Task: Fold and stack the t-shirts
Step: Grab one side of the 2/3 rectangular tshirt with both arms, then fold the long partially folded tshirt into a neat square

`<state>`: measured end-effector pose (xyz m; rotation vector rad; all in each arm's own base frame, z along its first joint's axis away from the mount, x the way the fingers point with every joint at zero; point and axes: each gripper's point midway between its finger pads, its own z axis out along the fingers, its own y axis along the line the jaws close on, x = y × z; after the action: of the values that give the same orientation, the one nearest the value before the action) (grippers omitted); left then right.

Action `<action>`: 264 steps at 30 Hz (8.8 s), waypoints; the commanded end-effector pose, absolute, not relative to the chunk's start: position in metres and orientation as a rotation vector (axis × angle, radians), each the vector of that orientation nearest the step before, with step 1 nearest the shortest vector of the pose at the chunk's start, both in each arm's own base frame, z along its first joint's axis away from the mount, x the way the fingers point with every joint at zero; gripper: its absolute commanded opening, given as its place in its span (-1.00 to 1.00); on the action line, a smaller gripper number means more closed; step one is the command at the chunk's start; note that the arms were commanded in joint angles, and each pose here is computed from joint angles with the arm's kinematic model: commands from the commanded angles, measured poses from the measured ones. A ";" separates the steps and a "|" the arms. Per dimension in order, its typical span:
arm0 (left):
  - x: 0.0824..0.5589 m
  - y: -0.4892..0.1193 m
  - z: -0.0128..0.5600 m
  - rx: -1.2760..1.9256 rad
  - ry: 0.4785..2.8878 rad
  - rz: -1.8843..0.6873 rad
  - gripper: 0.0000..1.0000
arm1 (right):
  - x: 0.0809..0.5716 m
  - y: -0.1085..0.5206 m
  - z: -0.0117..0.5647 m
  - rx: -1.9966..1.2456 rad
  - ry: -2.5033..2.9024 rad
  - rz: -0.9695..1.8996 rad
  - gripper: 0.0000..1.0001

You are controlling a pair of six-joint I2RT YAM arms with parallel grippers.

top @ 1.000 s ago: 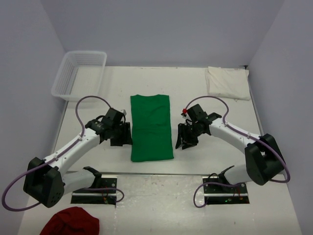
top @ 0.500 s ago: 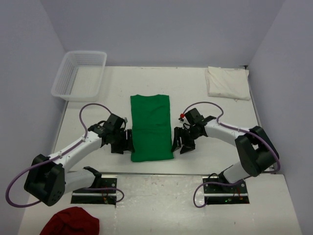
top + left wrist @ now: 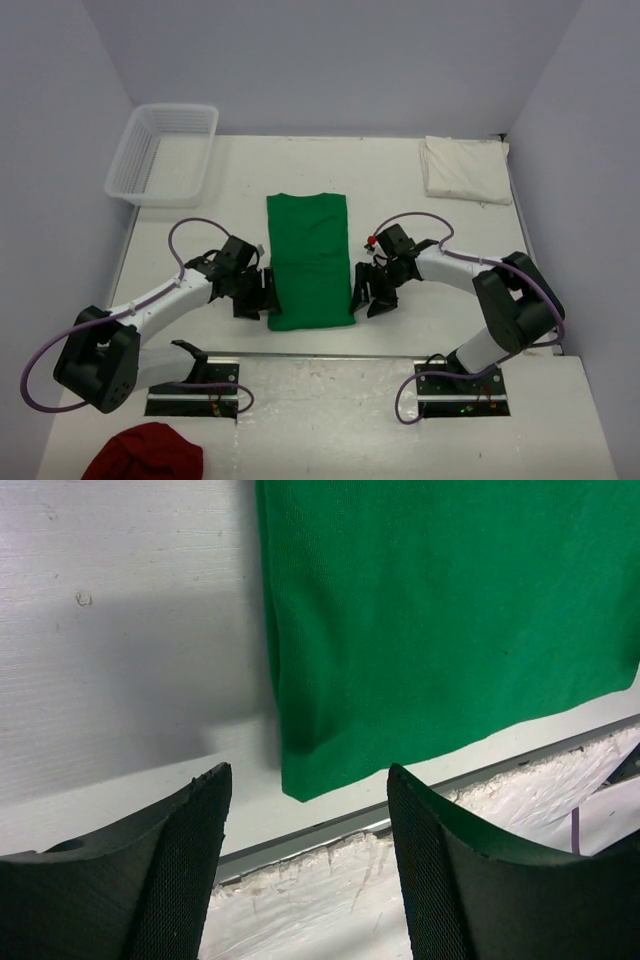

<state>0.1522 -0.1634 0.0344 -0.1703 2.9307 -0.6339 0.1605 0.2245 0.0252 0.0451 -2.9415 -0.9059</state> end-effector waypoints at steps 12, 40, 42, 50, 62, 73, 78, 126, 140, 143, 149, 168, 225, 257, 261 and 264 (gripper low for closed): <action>0.138 -0.161 0.009 -0.214 3.017 -0.604 0.30 | 0.160 0.228 0.030 0.017 -2.949 -0.953 0.19; 0.130 -0.167 -0.010 -0.165 3.038 -0.607 -1.00 | 0.153 0.229 0.017 -0.075 -2.912 -0.953 0.18; 0.131 -0.167 -0.010 -0.161 3.036 -0.613 -1.00 | 0.155 0.229 0.014 -0.084 -2.914 -0.947 0.18; 0.133 -0.172 -0.007 -0.137 3.035 -0.643 -1.00 | 0.157 0.230 0.004 -0.140 -2.914 -0.895 0.14; 0.138 -0.175 0.000 -0.128 3.026 -0.646 -1.00 | 0.156 0.236 -0.013 -0.156 -2.887 -0.877 0.07; 0.139 -0.175 0.002 -0.130 3.025 -0.647 -1.00 | 0.159 0.230 -0.019 -0.146 -2.924 -0.817 -0.44; 0.138 -0.173 0.001 -0.133 3.023 -0.638 -1.00 | 0.165 0.227 -0.017 -0.095 -2.966 -0.783 -0.71; 0.137 -0.167 0.154 -0.106 2.804 -0.537 -1.00 | 0.160 0.214 0.153 0.368 -3.378 -0.447 -1.00; 0.315 -0.187 0.157 -0.067 2.671 -0.518 -1.00 | 0.308 0.255 0.171 0.309 -3.383 -0.383 -1.00; 0.347 -0.198 0.144 -0.014 2.681 -0.497 -1.00 | 0.318 0.253 0.156 0.310 -3.357 -0.369 -1.00; 0.364 -0.198 0.118 0.010 2.718 -0.455 -1.00 | 0.342 0.256 0.132 0.301 -3.339 -0.376 -1.00; 0.325 -0.183 0.159 -0.053 2.673 -0.496 -1.00 | 0.318 0.241 0.150 0.329 -3.276 -0.466 -1.00; 0.273 -0.214 0.116 0.054 2.965 -0.583 -1.00 | 0.275 0.240 0.143 0.281 -3.128 -0.358 -1.00; 0.386 -0.201 0.179 0.087 2.412 -0.616 0.34 | 0.377 0.235 0.163 0.260 -3.356 -0.394 0.90; 0.346 -0.223 0.177 0.149 2.470 -0.723 0.04 | 0.334 0.229 0.165 0.311 -3.332 -0.416 0.01; 0.317 -0.240 0.159 0.194 2.552 -0.759 -1.00 | 0.310 0.232 0.153 0.307 -3.274 -0.483 -1.00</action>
<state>0.3523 -0.2198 0.1678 0.1119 2.4806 -0.6701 0.3280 0.2224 0.1420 0.2640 -3.2689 -0.3608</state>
